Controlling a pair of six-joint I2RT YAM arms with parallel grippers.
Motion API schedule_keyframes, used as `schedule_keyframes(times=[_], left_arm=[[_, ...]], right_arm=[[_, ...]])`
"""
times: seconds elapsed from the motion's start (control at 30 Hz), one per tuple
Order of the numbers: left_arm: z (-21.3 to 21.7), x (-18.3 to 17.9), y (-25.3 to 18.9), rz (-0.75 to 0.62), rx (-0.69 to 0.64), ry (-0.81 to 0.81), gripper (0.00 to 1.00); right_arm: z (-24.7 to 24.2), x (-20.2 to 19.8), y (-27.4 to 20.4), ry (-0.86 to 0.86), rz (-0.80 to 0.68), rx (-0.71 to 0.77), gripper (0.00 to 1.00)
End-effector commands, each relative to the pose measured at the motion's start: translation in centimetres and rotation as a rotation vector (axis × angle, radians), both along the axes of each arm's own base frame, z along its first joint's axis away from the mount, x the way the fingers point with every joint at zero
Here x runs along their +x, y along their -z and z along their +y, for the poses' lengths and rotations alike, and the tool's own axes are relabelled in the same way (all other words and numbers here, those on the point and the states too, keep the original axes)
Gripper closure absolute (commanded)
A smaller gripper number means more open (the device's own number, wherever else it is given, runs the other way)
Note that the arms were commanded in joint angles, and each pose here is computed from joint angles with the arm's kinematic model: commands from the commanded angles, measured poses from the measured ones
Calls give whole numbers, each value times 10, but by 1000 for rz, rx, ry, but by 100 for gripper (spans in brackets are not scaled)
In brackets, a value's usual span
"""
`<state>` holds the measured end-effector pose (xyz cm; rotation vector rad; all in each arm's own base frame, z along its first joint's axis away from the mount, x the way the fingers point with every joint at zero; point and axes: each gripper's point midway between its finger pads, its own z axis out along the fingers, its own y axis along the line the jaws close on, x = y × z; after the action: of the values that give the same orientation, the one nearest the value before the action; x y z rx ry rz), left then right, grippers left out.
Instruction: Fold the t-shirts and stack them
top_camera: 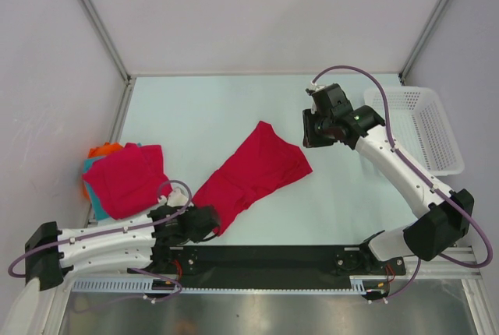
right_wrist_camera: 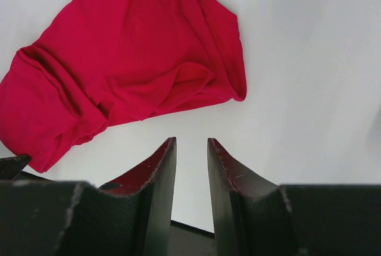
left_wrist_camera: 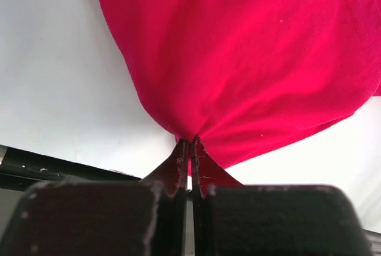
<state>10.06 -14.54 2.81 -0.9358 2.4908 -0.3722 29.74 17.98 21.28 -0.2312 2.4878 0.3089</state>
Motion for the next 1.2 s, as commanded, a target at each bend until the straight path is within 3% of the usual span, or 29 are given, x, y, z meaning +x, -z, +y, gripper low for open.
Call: schedule_keyframes(times=[0.0, 0.4, 0.73, 0.87, 0.93, 1.17], left_arm=[[-6, 8, -13, -50, 8, 42, 100], [-35, 38, -90, -192, 62, 157, 100], [-51, 74, -114, -254, 71, 218, 100], [-75, 104, -135, -308, 55, 257, 100], [-84, 116, -128, -289, 101, 303, 100], [-146, 156, -135, -306, 72, 416, 100]], right_arm=[[-2, 0, -17, 4, -49, 18, 67], [-9, -5, -26, 16, -69, 17, 67], [-14, -7, -32, 30, -82, 15, 67], [-19, -7, -36, 41, -89, 2, 67], [-22, -6, -38, 48, -94, -1, 67], [-34, -6, -41, 72, -101, -16, 67]])
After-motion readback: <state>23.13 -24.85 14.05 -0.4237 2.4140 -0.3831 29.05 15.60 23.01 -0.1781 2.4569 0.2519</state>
